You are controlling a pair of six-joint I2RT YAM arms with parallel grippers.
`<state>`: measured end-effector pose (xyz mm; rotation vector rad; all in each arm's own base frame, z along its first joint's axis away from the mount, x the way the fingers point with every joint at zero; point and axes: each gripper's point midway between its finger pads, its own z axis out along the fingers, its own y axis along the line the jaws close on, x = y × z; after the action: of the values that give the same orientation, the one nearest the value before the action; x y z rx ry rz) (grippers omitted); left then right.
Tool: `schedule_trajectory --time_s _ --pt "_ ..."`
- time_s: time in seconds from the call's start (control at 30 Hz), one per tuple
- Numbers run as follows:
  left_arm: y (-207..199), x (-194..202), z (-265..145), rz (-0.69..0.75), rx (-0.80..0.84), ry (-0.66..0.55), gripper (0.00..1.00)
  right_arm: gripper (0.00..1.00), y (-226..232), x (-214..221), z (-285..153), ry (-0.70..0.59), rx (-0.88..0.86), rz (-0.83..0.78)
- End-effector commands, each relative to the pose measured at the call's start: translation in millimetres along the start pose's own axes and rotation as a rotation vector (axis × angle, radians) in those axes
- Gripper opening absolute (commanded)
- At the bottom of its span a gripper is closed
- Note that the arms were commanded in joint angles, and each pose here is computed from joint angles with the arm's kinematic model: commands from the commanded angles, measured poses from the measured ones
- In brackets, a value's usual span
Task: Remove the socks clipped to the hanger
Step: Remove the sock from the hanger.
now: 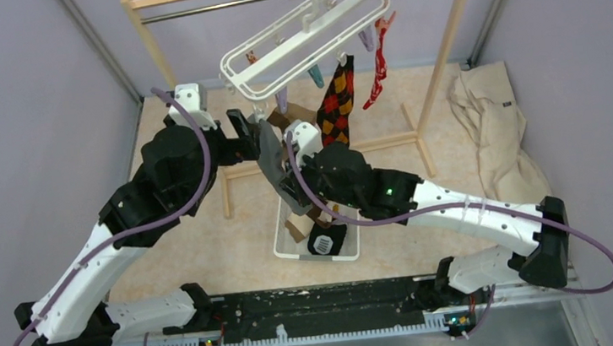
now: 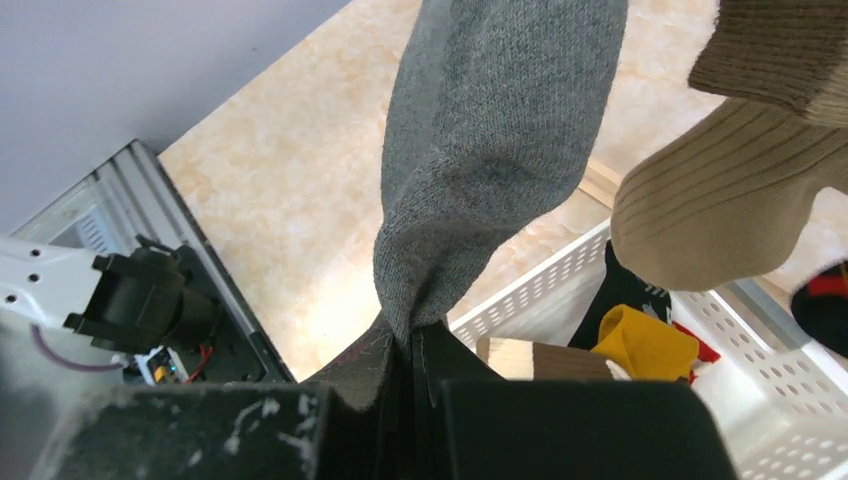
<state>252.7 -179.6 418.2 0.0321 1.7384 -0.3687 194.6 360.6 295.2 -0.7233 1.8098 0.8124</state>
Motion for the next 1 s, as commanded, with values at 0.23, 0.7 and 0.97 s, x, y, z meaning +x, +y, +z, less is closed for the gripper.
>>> schedule_trajectory --time_s 0.23,0.7,0.97 --pt "-28 -27 14 -0.049 0.054 -0.062 0.99 0.0 -12 -26 2 -0.096 0.23 0.013" --pt "-33 -12 41 -0.032 -0.011 -0.044 0.93 0.0 -10 -29 3 -0.095 0.27 0.019" --pt "-32 -16 40 -0.042 -0.02 -0.054 0.89 0.0 -7 -27 6 -0.09 0.275 0.023"
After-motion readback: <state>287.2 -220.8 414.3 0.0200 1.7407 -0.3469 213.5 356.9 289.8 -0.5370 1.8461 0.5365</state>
